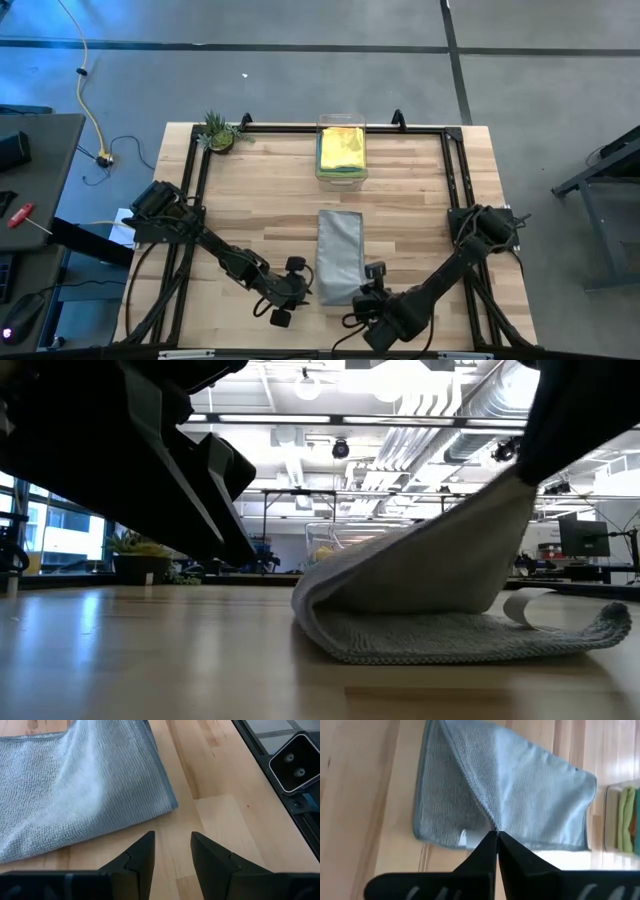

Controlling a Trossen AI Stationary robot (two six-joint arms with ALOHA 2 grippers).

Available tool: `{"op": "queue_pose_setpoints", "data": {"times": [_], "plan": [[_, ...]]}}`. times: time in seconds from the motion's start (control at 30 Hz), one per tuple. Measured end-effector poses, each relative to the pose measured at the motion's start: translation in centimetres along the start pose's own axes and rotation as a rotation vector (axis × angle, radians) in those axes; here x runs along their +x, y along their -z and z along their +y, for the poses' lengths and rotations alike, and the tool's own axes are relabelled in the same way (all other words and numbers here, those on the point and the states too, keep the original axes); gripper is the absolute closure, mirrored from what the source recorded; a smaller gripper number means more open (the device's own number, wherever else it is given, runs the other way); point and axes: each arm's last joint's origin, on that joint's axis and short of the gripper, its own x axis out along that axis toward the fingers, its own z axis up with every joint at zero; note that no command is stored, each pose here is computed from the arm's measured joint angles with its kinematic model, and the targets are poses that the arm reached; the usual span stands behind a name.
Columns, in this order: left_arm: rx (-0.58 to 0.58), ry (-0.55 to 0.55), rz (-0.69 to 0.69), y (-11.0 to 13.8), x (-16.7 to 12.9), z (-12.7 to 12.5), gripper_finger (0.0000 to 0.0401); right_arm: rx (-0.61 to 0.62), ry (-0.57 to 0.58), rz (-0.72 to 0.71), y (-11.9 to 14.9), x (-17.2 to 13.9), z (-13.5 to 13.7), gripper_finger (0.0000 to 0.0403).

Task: Fold microfiber towels
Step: Fold the gray microfiber cloth

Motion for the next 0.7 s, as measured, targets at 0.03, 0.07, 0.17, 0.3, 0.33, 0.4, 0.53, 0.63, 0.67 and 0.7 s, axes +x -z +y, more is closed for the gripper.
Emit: {"op": "queue_pose_setpoints", "data": {"times": [0.03,0.07,0.17,0.3,0.33,0.4,0.53,0.63,0.67,0.7], "plan": [[0.000,0.000,0.001,0.0,0.0,0.0,0.0286,0.005,0.000,0.009,0.2,-0.1,0.1,0.0402],[0.001,-0.001,0.002,0.0,0.0,0.0,0.0286,0.009,0.002,0.014,0.3,-0.2,0.2,0.0402],[0.001,-0.001,0.003,0.0,0.0,0.0,0.0286,0.032,-0.004,0.016,0.6,-0.6,0.6,0.0402],[0.005,-0.001,0.003,0.0,0.0,0.0,0.0286,0.067,-0.027,0.007,0.9,-1.0,1.3,0.0403],[0.009,-0.001,0.003,0.0,0.0,0.0,0.0286,0.080,-0.039,0.004,0.9,-1.1,1.4,0.0403],[0.012,-0.001,0.002,0.0,0.0,0.0,0.0286,0.095,-0.066,-0.008,0.7,-1.2,1.7,0.0403],[0.011,-0.001,0.003,0.0,0.0,0.0,0.0286,0.097,-0.100,-0.009,0.6,-0.7,2.5,0.0403],[0.010,0.001,0.003,0.0,0.0,0.0,0.0286,0.081,-0.106,0.025,0.9,-0.1,2.9,0.0403],[0.010,0.004,0.004,0.0,0.0,0.0,0.0286,0.076,-0.105,0.033,1.0,0.1,3.1,0.0403],[0.009,0.005,0.004,0.0,0.0,0.0,0.0286,0.073,-0.104,0.038,1.0,0.3,3.2,0.0403]]}}
